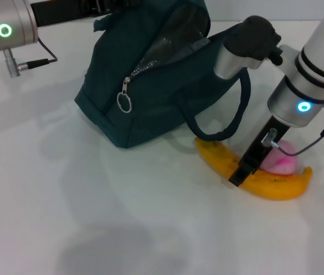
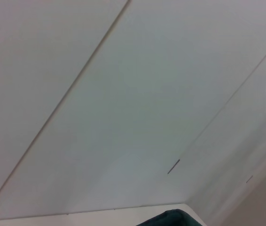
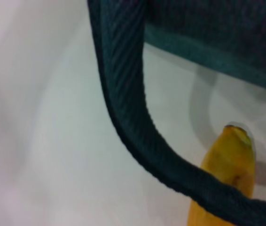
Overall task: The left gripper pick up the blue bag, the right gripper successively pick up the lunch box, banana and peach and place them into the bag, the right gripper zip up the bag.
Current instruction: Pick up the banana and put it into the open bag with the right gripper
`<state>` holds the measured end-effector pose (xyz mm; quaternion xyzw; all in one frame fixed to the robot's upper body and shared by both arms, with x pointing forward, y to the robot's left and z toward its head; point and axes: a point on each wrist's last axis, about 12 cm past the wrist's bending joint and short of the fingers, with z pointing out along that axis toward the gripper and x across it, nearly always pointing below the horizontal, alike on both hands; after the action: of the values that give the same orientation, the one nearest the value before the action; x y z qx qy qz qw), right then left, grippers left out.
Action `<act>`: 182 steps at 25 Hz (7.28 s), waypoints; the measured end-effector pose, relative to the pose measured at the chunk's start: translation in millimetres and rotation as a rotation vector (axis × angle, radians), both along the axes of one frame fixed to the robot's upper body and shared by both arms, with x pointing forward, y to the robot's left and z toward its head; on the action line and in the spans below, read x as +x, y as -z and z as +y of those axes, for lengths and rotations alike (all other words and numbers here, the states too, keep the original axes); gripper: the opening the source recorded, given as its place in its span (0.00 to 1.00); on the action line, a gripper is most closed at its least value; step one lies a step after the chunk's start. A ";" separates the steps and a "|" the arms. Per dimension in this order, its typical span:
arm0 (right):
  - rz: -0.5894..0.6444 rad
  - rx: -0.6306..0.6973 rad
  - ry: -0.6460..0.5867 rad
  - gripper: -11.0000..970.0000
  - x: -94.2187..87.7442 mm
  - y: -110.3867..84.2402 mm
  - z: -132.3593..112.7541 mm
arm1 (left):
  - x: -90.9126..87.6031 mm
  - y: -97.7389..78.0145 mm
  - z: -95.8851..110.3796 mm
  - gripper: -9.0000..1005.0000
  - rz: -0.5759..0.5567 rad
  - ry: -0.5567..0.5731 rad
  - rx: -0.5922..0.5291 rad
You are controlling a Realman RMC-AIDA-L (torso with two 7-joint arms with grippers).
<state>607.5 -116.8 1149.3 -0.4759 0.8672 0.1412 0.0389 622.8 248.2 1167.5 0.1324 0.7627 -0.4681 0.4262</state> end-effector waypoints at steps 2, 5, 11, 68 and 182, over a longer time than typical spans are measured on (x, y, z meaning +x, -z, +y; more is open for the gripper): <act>-0.005 0.015 0.005 0.46 1.4 -3.2 -1.1 | -0.4 0.4 0.9 0.07 0.001 -0.001 -0.001; -0.002 0.062 0.028 0.46 3.8 -8.8 -6.9 | -0.8 0.7 1.4 0.06 0.002 -0.001 -0.001; 0.117 0.360 0.056 0.46 -2.5 -24.6 -35.4 | -1.6 1.2 1.0 0.06 0.006 0.004 -0.002; -1.200 0.785 -0.478 0.45 -15.4 40.9 -77.0 | -11.7 2.3 -14.1 0.06 0.123 0.074 -0.143; -0.783 0.821 -0.426 0.44 -38.5 13.6 -118.4 | -18.5 -34.7 -44.6 0.09 0.138 0.282 0.250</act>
<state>569.0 -235.2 1135.6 -0.6018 0.5486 0.2833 0.5065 604.3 203.6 1202.2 0.2574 0.8162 -0.4326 0.2835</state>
